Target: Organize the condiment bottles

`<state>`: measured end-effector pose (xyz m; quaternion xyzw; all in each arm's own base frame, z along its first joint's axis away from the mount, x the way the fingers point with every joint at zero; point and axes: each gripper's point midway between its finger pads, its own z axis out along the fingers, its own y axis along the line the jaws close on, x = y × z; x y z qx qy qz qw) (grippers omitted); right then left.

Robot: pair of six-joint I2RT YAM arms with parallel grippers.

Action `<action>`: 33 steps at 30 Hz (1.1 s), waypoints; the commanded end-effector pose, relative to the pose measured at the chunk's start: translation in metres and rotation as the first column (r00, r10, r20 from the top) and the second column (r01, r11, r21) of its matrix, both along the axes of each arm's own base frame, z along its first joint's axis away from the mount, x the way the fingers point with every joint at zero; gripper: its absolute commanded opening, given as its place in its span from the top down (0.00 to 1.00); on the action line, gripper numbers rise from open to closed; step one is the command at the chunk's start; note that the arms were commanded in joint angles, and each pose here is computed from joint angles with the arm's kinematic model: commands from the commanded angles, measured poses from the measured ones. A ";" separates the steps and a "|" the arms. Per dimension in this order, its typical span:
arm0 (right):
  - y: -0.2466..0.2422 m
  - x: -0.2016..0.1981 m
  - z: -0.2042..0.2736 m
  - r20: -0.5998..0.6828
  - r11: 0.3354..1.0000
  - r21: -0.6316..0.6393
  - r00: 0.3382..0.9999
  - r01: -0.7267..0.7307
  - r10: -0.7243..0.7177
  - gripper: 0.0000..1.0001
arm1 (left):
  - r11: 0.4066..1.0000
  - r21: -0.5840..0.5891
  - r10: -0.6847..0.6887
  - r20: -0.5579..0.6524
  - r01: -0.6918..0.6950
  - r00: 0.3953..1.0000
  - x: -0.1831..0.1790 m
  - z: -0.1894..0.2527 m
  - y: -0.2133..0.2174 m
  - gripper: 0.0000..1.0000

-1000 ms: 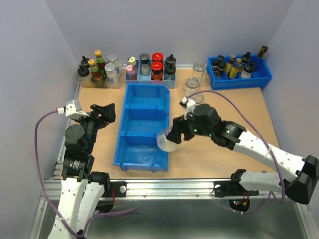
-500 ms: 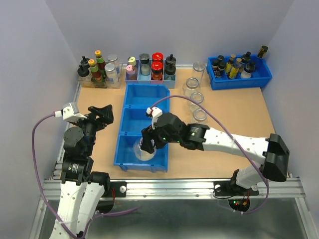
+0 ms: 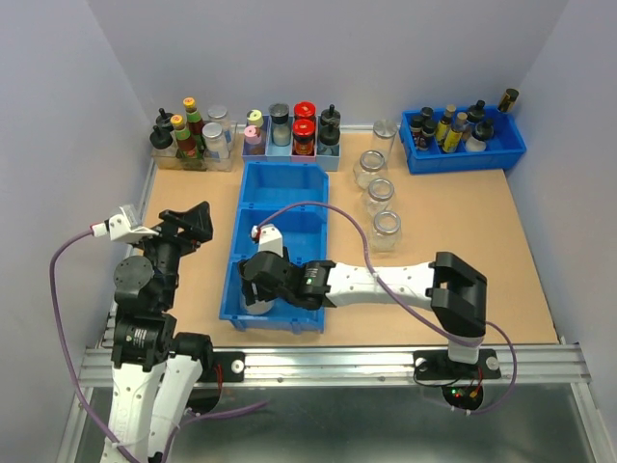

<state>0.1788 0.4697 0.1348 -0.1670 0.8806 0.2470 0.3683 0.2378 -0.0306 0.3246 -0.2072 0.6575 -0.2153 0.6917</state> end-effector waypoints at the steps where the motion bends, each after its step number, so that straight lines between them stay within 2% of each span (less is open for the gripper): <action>1: 0.025 0.025 0.050 0.067 0.972 0.163 0.981 0.167 -0.180 0.99 | 1.000 -0.013 0.015 0.077 -0.014 0.997 -0.008 0.028 0.004 0.02; 4: 0.023 0.027 0.046 0.079 0.968 0.152 0.974 0.200 -0.214 1.00 | 1.000 -0.009 0.017 0.074 -0.016 0.997 -0.009 0.027 0.004 0.02; 5: 0.021 0.028 0.045 0.084 0.967 0.143 0.971 0.210 -0.223 0.93 | 1.000 -0.009 0.017 0.072 -0.016 0.997 -0.009 0.026 0.004 0.02; 8: 0.020 0.029 0.040 0.086 0.968 0.126 0.970 0.217 -0.229 0.60 | 1.000 -0.013 0.014 0.068 -0.013 0.998 -0.008 0.024 0.003 0.02; 9: 0.021 0.027 0.039 0.082 0.970 0.122 0.972 0.211 -0.222 0.56 | 1.000 -0.014 0.012 0.066 -0.011 0.998 -0.007 0.023 0.003 0.02; 10: 0.023 0.025 0.036 0.070 0.973 0.119 0.976 0.195 -0.205 0.43 | 1.000 -0.015 0.011 0.065 -0.010 0.998 -0.007 0.023 0.002 0.02; 20: 0.027 -0.002 0.058 0.010 0.987 0.157 0.999 0.047 -0.049 0.07 | 1.000 -0.022 0.010 0.060 -0.009 0.998 -0.006 0.021 0.002 0.02; 21: 0.025 -0.005 0.065 0.013 0.986 0.166 0.999 0.033 -0.035 0.00 | 1.000 -0.024 0.007 0.059 -0.005 0.998 -0.005 0.021 0.001 0.02; 27: 0.003 -0.001 0.086 0.052 0.980 0.188 0.996 0.059 -0.070 0.00 | 1.000 -0.032 0.000 0.061 0.002 0.998 -0.005 0.022 0.000 0.02; 33: -0.078 0.021 0.108 0.183 0.969 0.168 0.960 0.182 -0.212 0.00 | 0.999 -0.027 -0.035 0.070 0.037 0.997 -0.004 0.025 -0.006 0.02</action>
